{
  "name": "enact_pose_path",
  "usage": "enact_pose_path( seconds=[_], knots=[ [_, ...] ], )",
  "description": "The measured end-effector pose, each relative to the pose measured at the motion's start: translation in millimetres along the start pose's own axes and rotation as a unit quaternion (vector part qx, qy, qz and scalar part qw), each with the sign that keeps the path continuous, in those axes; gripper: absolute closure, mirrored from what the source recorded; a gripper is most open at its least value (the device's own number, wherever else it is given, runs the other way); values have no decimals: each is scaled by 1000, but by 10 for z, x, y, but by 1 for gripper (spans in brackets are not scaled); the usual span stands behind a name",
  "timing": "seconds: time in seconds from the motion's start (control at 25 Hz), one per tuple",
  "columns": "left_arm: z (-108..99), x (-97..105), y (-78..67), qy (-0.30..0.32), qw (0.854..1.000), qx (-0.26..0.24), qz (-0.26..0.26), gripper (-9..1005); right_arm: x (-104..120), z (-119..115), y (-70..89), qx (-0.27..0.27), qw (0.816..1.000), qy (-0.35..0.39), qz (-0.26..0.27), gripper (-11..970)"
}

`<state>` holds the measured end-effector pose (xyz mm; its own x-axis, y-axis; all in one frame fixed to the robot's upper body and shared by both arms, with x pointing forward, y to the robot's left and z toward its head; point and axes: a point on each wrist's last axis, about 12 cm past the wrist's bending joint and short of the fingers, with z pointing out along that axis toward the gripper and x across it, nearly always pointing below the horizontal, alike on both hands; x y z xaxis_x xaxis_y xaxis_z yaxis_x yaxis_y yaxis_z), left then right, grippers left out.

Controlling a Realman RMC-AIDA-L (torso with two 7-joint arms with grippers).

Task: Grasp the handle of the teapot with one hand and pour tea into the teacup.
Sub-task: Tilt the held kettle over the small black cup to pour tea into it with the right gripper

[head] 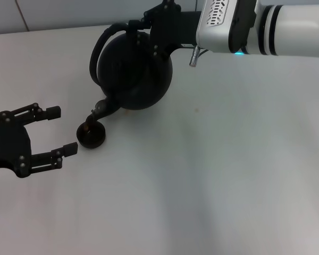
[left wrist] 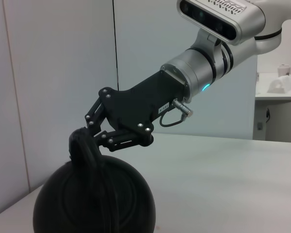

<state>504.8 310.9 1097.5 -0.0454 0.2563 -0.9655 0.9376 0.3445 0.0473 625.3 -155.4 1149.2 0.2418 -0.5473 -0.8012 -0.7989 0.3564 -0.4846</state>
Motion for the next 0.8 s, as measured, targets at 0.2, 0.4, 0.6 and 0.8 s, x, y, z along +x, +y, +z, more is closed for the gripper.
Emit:
enact_pose_path(
  seconds=[0.2,0.4,0.6,0.8],
  knots=[
    [2,-2,3,0,1000,0,1,193,-30,-21,2,1,1000,-3,-8,847],
    [0,4,6,1,1000,-3,0,193,-53,-44,-5,2,1000,6,-17,849],
    [-2,9,7,2,1000,-5,2,193,-63,-43,-1,-1,1000,12,-20,851],
    [-3,16,5,3,1000,-6,4,193,-78,-36,5,-2,1000,11,-23,852]
  ],
)
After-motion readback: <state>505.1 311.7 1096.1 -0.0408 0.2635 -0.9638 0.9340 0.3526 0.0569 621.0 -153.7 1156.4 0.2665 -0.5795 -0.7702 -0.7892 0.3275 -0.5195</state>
